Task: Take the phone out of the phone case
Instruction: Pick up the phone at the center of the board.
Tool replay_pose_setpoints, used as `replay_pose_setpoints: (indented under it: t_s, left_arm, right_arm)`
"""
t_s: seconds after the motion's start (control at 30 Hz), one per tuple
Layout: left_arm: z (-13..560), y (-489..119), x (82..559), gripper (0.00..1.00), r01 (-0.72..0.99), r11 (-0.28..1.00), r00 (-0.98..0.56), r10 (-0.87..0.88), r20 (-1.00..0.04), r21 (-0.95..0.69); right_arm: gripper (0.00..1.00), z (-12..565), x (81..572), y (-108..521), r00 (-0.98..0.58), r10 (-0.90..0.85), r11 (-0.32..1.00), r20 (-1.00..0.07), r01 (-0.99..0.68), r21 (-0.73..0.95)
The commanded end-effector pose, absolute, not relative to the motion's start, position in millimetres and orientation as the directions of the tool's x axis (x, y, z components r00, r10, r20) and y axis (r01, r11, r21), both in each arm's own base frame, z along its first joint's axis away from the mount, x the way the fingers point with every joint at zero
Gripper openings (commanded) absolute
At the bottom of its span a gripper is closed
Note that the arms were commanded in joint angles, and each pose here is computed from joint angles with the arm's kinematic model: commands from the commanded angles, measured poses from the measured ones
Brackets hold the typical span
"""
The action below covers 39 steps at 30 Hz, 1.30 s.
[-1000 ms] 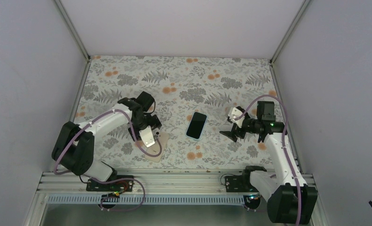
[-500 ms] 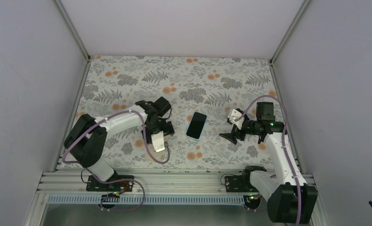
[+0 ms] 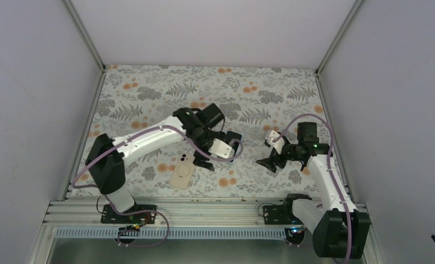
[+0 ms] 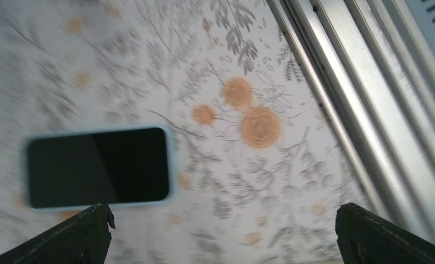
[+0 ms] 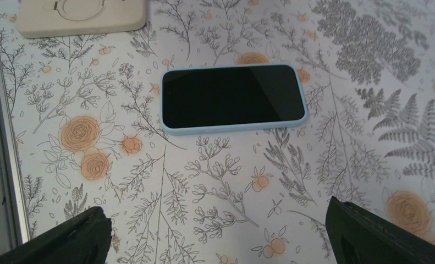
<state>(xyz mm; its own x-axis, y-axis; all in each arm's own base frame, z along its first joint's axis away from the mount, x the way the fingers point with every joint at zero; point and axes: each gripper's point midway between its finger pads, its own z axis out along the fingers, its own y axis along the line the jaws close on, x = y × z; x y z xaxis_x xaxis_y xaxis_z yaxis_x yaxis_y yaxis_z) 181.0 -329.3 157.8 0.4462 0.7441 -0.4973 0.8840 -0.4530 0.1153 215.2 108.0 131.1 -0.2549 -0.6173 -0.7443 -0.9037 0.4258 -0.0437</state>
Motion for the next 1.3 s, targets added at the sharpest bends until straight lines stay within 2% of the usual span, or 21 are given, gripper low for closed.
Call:
replay_pose_setpoints:
  t_s: [0.0, 0.1, 0.23, 0.33, 0.43, 0.53, 0.63, 0.7, 0.83, 0.97, 1.1, 1.27]
  left_arm:
    - [108, -309, 165, 1.0, 0.986, -0.001, -0.039, 0.971, -0.236, -0.17]
    - [101, -296, 151, 1.0, 0.973, 0.033, -0.078, 0.978, -0.193, -0.227]
    - [113, -286, 161, 1.0, 0.993, -0.002, -0.025, 0.973, -0.228, -0.12]
    - [136, -275, 196, 1.0, 0.999, 0.049, -0.048, 0.961, -0.272, -0.004]
    - [171, -253, 256, 1.0, 0.978, 0.188, -0.145, 0.927, -0.344, 0.095]
    - [205, -214, 313, 1.0, 0.925, 0.342, -0.244, 0.867, -0.435, 0.165]
    - [222, -165, 355, 1.0, 0.853, 0.471, -0.326, 0.817, -0.475, 0.225]
    - [229, -132, 375, 1.0, 0.799, 0.554, -0.388, 0.772, -0.504, 0.233]
    - [242, -72, 396, 1.0, 0.671, 0.704, -0.497, 0.659, -0.564, 0.232]
    - [255, -37, 395, 1.0, 0.573, 0.784, -0.537, 0.579, -0.613, 0.238]
    - [252, -17, 392, 1.0, 0.498, 0.828, -0.568, 0.537, -0.624, 0.26]
    - [240, -8, 393, 1.0, 0.444, 0.867, -0.602, 0.476, -0.641, 0.227]
  right_arm:
    - [1.0, 122, 213, 105, -0.347, -0.584, 0.487, -0.734, -0.873, 0.025]
    - [1.0, 134, 210, 109, -0.31, -0.569, 0.469, -0.762, -0.883, 0.01]
    - [1.0, 156, 204, 118, -0.198, -0.575, 0.412, -0.794, -0.908, -0.073]
    - [1.0, 170, 204, 124, -0.157, -0.586, 0.379, -0.795, -0.92, -0.098]
    - [0.94, 178, 202, 138, -0.122, -0.606, 0.311, -0.786, -0.946, -0.093]
    - [0.93, 183, 204, 164, -0.075, -0.646, 0.218, -0.759, -0.972, -0.09]
    - [0.94, 171, 198, 204, -0.007, -0.713, 0.086, -0.701, -0.993, -0.079]
    - [0.92, 162, 190, 235, 0.056, -0.748, -0.007, -0.662, -0.997, -0.077]
    - [0.65, 146, 161, 289, 0.183, -0.766, -0.196, -0.617, -0.98, -0.048]
    - [0.41, 131, 121, 329, 0.308, -0.745, -0.359, -0.592, -0.933, -0.034]
    - [0.05, 111, 86, 362, 0.416, -0.723, -0.475, -0.551, -0.879, -0.041]
    - [0.03, 83, 73, 398, 0.444, -0.725, -0.512, -0.527, -0.859, -0.02]
